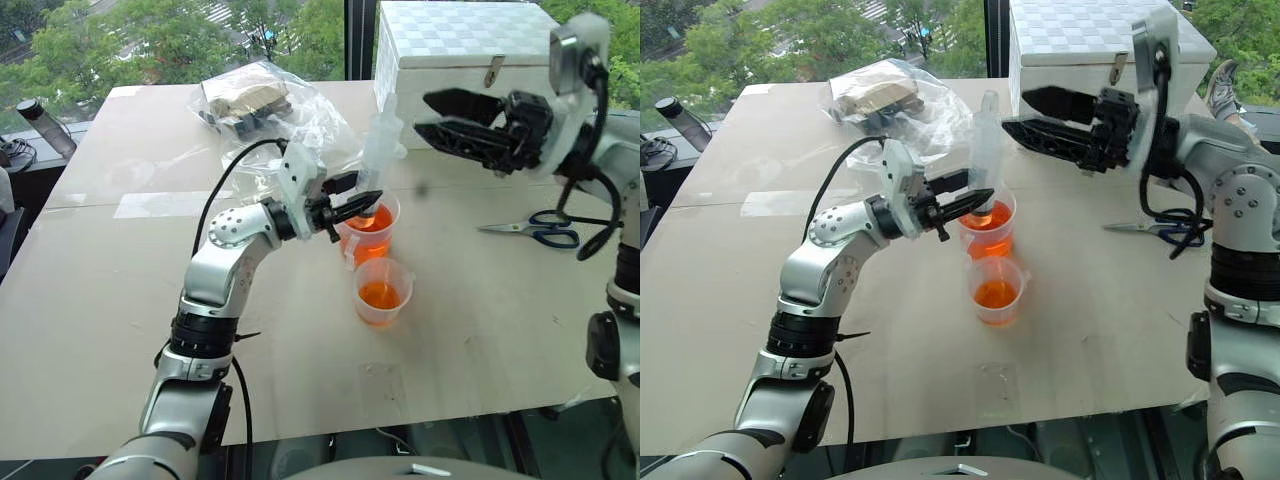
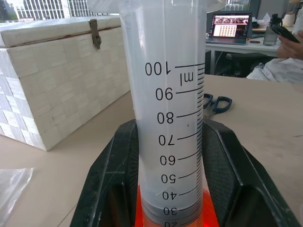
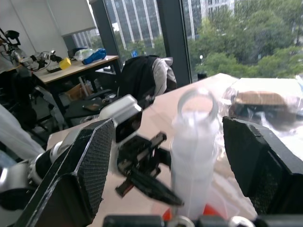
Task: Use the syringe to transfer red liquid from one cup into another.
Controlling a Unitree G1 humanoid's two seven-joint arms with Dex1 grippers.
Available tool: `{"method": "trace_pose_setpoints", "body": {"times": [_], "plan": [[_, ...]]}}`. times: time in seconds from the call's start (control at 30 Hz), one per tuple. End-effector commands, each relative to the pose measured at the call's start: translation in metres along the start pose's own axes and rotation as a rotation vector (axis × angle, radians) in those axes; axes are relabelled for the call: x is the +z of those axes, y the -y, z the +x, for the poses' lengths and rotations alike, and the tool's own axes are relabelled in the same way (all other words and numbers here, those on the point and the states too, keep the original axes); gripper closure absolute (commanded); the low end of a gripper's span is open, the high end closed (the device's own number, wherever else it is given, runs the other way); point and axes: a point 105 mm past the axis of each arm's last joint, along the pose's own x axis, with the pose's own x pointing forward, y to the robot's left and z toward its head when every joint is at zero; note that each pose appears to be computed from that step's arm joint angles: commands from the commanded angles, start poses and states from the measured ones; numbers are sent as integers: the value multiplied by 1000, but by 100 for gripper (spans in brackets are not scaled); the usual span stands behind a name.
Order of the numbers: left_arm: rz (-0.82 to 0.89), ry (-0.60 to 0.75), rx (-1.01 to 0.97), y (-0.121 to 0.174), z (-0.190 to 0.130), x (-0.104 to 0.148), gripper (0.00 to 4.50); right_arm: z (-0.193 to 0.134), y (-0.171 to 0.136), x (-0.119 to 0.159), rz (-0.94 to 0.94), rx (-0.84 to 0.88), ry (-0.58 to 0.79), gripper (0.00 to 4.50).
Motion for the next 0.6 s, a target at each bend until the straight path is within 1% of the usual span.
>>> {"method": "trace_pose_setpoints", "body": {"times": [0.03,0.23,0.4,0.5,0.6], "plan": [[75,112,-29,6,4,43,313,-9,1,11,-48,-67,73,64],[86,152,-23,8,7,64,313,-15,4,-9,-18,-149,66,64],[57,170,-57,18,4,73,313,-24,1,-33,23,-173,27,64],[14,193,-90,27,1,77,313,-31,3,-39,34,-202,21,64],[-58,214,-166,46,-8,82,313,-41,8,-36,43,-242,44,64]]}}
